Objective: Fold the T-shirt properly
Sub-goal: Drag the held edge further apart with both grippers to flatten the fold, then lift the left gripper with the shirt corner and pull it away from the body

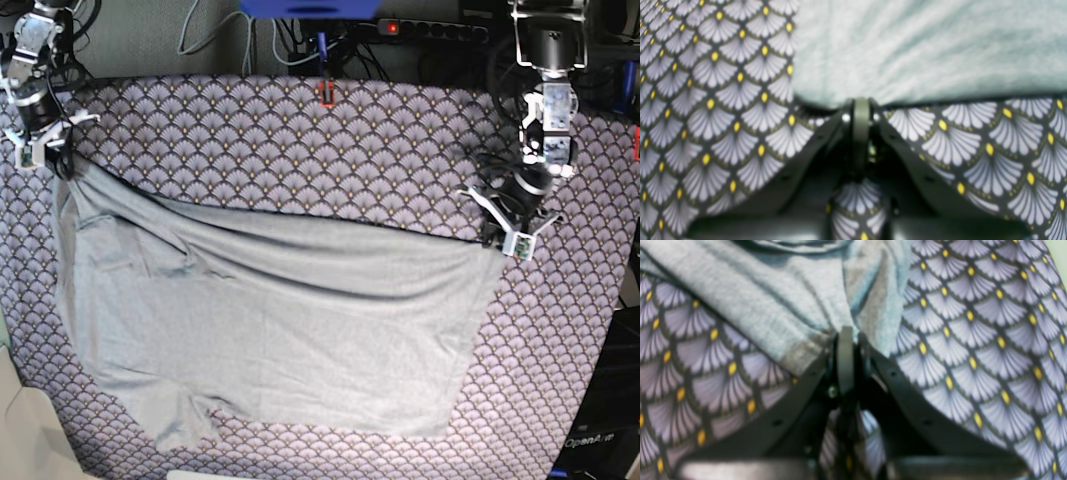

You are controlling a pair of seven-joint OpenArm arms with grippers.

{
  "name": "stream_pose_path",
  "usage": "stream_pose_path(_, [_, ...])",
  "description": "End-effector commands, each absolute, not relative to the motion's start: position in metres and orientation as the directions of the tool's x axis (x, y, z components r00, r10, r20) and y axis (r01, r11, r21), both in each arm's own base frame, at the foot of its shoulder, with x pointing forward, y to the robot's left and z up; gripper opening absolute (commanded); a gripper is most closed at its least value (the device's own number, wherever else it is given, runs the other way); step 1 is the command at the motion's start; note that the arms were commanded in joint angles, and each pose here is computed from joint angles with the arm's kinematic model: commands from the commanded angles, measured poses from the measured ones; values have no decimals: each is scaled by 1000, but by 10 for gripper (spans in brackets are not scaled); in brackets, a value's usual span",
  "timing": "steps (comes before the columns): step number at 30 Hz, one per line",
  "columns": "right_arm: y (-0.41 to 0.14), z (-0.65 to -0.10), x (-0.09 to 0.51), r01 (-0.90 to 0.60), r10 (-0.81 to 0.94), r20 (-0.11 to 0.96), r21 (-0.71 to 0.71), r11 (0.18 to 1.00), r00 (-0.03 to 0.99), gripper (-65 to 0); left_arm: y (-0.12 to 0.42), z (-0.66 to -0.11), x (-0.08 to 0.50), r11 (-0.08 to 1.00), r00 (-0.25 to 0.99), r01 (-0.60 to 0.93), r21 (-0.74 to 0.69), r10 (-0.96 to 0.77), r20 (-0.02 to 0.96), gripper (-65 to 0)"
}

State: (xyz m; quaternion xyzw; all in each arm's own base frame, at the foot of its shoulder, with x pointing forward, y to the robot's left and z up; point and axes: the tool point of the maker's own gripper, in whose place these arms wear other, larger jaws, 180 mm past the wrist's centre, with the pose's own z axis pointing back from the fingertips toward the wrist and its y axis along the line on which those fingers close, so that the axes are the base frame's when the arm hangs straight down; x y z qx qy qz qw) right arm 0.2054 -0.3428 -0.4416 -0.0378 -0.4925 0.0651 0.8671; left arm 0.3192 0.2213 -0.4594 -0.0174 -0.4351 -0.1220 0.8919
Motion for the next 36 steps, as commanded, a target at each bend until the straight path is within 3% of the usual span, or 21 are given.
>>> stream_pose_path(1, [-354,-470,169,-103,203,727,-180,978,656,-625,251,-541,197,938,907,328,111,-346,241,-650])
stream_pose_path(14, [-342,-451,149,-83,209,770,-201,976,603,-625,259,-559,123,936,928,343,80,-351,126,-650])
stream_pose_path(17, [-342,-451,150,-81,208,772,-200,976,600,-625,263,-551,122,932,922,350,96,-361,142,-650])
stream_pose_path(22, [-337,-453,150,-76,196,776,-189,979,599,-625,281,-509,158,947,906,264,181,-308,291,-650])
stream_pose_path(28, [-330,-457,150,-75,183,779,-173,982,600,-625,254,-448,239,954,803,200,223,-290,520,-650])
stream_pose_path(36, [-330,-455,159,-72,183,787,-174,982,589,-625,225,-378,345,972,729,127,197,-226,646,-650])
